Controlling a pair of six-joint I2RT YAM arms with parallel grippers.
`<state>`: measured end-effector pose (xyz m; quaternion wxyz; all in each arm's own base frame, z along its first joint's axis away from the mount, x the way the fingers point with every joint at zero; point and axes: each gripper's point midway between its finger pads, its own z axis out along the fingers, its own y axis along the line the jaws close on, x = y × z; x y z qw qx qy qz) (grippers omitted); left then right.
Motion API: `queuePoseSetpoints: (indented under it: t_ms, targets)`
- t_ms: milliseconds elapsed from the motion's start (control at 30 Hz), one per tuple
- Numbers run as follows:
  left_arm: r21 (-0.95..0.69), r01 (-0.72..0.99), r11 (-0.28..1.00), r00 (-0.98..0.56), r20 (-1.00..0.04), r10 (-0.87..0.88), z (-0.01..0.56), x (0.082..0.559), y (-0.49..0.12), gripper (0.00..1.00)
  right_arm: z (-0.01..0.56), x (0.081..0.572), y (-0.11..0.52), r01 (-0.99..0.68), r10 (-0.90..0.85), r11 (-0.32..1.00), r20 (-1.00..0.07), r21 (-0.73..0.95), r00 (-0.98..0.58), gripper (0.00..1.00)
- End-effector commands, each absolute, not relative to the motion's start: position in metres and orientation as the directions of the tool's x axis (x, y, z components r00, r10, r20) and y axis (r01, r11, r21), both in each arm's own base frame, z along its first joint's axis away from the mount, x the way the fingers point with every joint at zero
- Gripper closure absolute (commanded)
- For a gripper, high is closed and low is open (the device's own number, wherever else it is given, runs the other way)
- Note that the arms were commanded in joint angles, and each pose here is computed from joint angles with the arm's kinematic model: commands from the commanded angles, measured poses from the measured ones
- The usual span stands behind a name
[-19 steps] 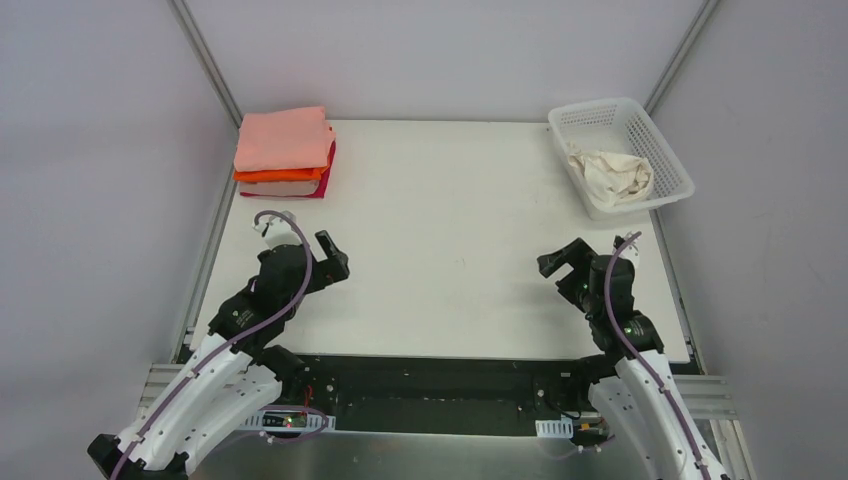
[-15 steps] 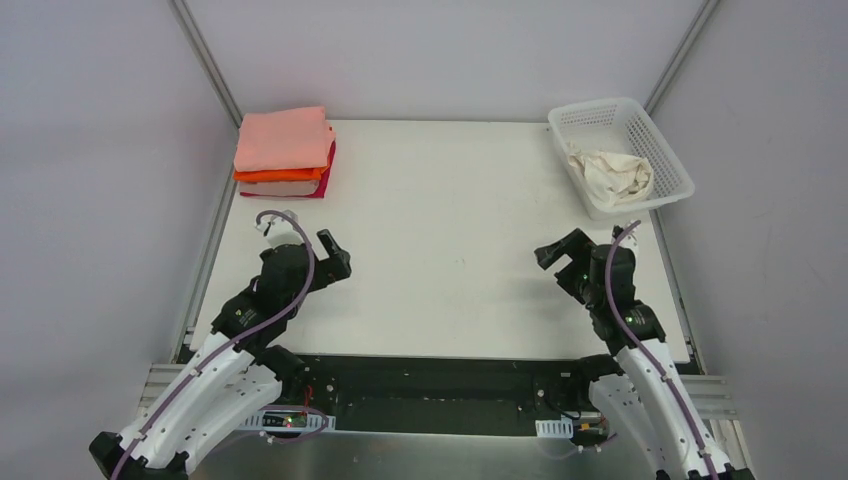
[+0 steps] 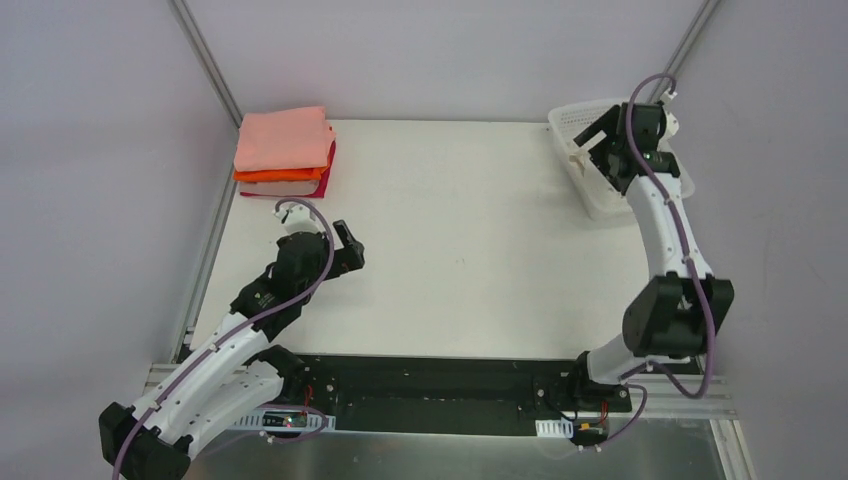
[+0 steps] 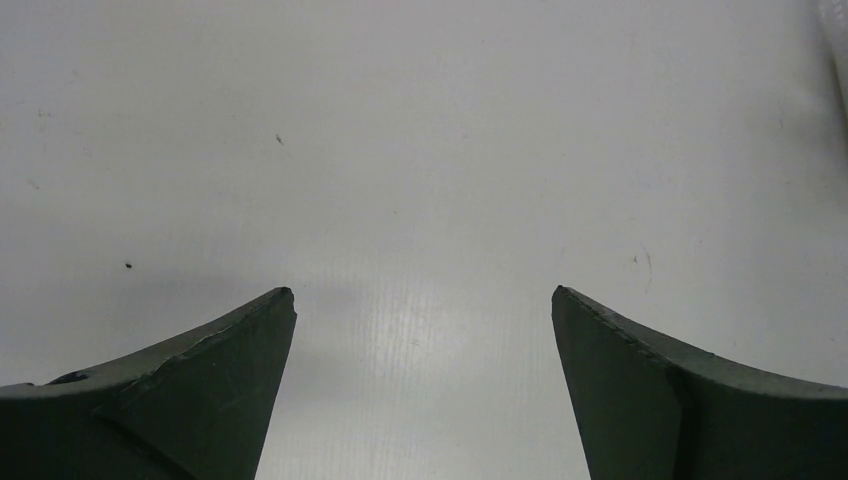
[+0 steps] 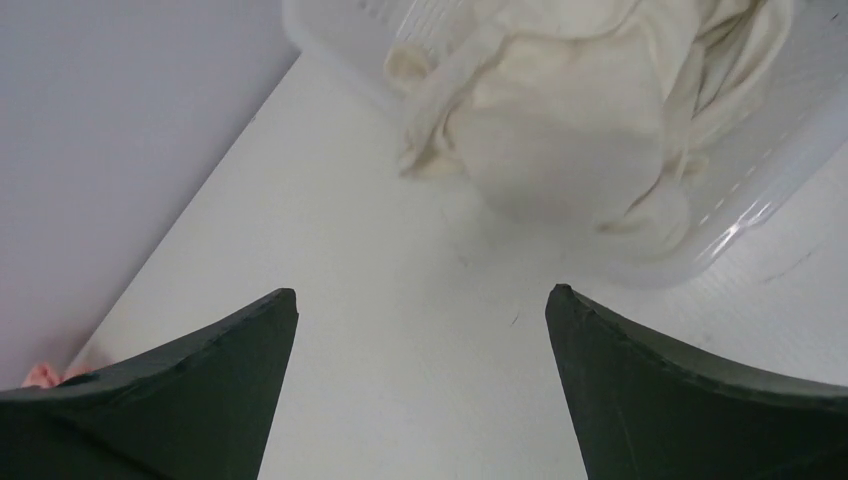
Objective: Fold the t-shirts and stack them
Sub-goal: Grab crumpled tshirt from bin with the right arm
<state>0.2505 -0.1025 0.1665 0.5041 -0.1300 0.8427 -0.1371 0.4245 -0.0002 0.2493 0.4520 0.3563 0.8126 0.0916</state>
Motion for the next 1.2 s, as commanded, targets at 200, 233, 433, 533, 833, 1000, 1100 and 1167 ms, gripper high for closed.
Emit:
queuePoseSetpoints:
  t_ms: [200, 233, 433, 533, 833, 1000, 1100, 1167]
  targets:
    - [-0.334, -0.071, 0.940, -0.439, -0.835, -0.330, 0.165, 0.262, -0.105, 0.00, 0.202, 0.478, -0.110, 0.725, 0.652, 0.664, -0.616, 0.182, -0.443, 0.01]
    - [-0.332, -0.074, 0.940, -0.441, -0.835, -0.329, 0.164, 0.262, -0.105, 0.00, 0.193, 0.482, -0.112, 0.723, 0.659, 0.667, -0.598, 0.183, -0.457, 0.01]
    - [-0.315, -0.084, 0.945, -0.455, -0.832, -0.318, 0.159, 0.265, -0.106, 0.00, 0.140, 0.504, -0.121, 0.750, 0.714, 0.637, -0.503, 0.179, -0.486, 0.01]
    - [-0.312, -0.092, 0.946, -0.452, -0.833, -0.319, 0.160, 0.266, -0.105, 0.00, 0.114, 0.511, -0.122, 0.767, 0.738, 0.617, -0.469, 0.176, -0.485, 0.01]
    - [-0.315, -0.095, 0.944, -0.437, -0.839, -0.324, 0.162, 0.265, -0.101, 0.00, 0.081, 0.542, -0.106, 0.739, 0.793, 0.590, -0.406, 0.323, -0.455, 0.39]
    - [-0.333, -0.086, 0.939, -0.420, -0.843, -0.337, 0.168, 0.261, -0.100, 0.00, 0.136, 0.558, -0.097, 0.660, 0.797, 0.593, -0.449, 0.461, -0.403, 1.00]
    - [-0.352, -0.074, 0.933, -0.409, -0.843, -0.351, 0.172, 0.258, -0.100, 0.00, 0.189, 0.557, -0.095, 0.606, 0.787, 0.606, -0.500, 0.515, -0.362, 1.00]
    - [-0.366, -0.065, 0.928, -0.404, -0.841, -0.360, 0.174, 0.255, -0.100, 0.00, 0.231, 0.551, -0.091, 0.556, 0.776, 0.621, -0.536, 0.553, -0.333, 1.00]
